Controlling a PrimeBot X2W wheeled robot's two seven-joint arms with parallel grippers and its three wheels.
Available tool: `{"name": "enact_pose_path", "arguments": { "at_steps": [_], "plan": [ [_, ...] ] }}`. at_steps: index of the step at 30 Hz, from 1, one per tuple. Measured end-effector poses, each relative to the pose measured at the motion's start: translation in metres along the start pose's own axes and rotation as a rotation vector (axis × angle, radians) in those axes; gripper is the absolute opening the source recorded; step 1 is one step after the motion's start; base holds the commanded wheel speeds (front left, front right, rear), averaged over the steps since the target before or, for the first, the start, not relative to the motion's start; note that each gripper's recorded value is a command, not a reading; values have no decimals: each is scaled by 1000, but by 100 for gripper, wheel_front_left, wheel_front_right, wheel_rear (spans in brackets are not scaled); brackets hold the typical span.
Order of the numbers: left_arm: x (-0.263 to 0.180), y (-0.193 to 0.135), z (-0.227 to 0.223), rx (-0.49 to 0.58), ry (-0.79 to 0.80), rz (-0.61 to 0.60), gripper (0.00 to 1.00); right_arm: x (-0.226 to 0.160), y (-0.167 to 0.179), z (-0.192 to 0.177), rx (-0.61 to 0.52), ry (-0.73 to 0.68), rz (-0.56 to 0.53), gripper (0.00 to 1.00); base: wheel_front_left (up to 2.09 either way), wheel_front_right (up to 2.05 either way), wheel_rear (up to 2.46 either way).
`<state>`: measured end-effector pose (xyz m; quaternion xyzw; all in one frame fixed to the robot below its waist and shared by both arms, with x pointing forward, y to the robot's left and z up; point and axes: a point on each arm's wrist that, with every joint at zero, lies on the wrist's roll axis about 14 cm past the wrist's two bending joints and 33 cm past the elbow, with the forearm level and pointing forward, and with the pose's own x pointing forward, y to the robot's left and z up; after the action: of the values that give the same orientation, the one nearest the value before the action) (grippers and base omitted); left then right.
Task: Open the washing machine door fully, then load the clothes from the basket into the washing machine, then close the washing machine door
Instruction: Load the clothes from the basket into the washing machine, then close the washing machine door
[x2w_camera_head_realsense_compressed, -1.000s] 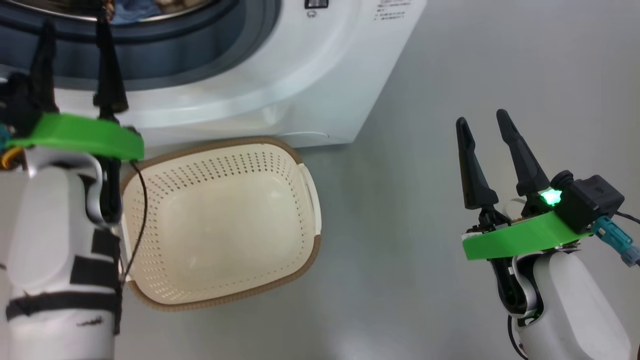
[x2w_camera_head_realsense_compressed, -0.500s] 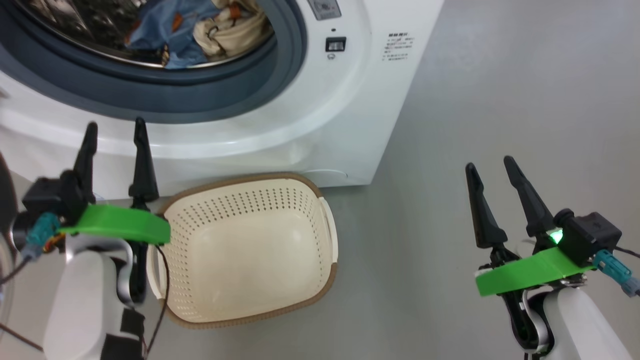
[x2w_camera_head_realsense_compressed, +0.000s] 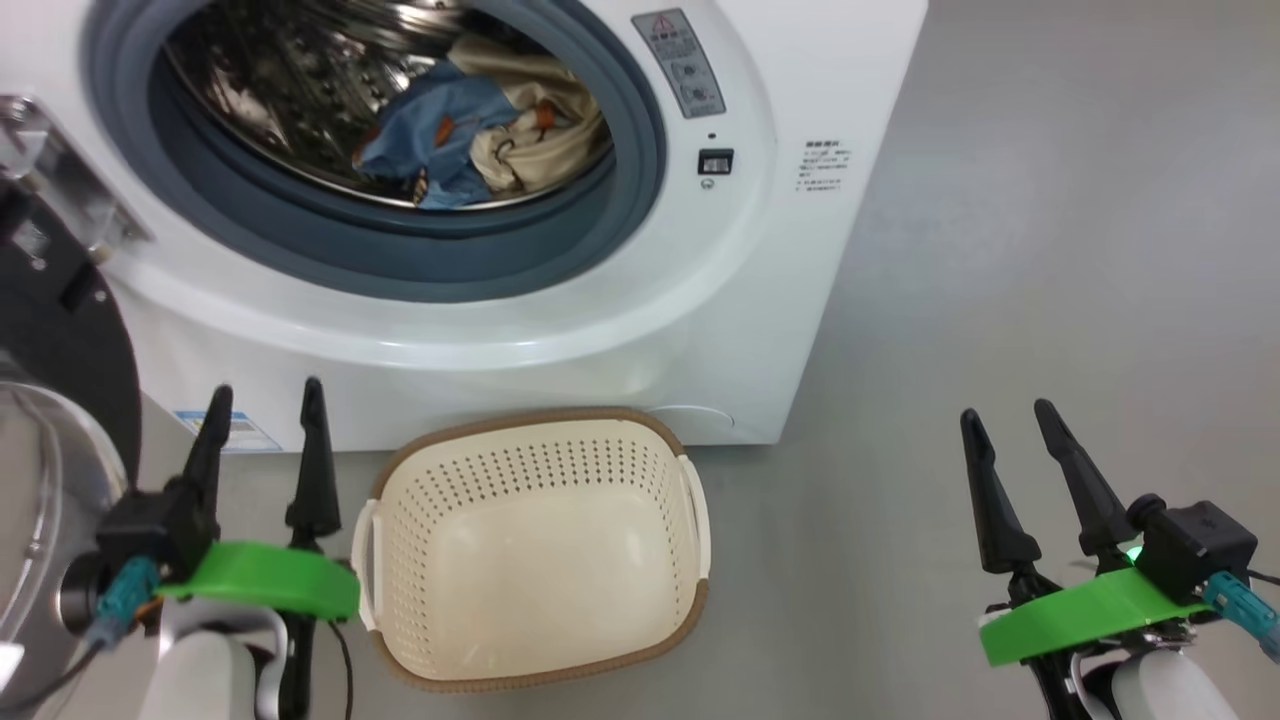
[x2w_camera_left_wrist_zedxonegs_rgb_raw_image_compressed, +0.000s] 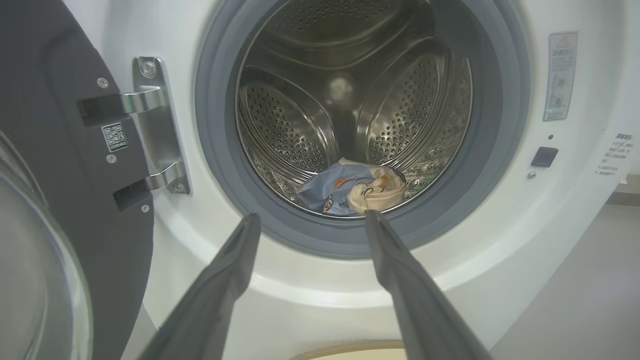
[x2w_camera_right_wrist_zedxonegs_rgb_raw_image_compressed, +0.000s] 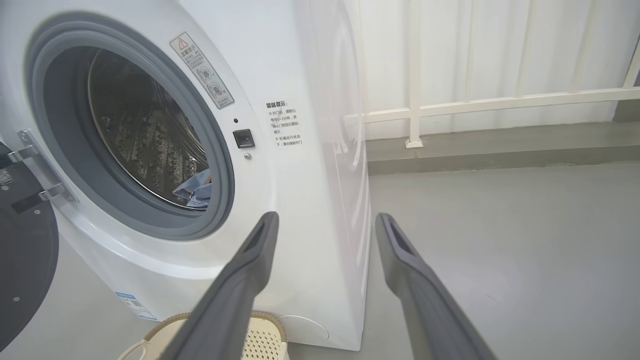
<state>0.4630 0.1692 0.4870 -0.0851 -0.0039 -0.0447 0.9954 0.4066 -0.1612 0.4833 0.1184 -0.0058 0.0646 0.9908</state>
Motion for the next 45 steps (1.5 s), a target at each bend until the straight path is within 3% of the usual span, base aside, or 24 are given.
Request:
{"name": "enact_pose_path", "arguments": {
  "at_steps": [22,45],
  "plan": [
    [-84,43,0,30,5,125,100,-23,1,12,-10,-26,0,100,0,0,0],
    [-88,47,-1,31,4,136,100,-22,-8,11,-15,-21,-21,100,-10,10,0]
  ]
}}
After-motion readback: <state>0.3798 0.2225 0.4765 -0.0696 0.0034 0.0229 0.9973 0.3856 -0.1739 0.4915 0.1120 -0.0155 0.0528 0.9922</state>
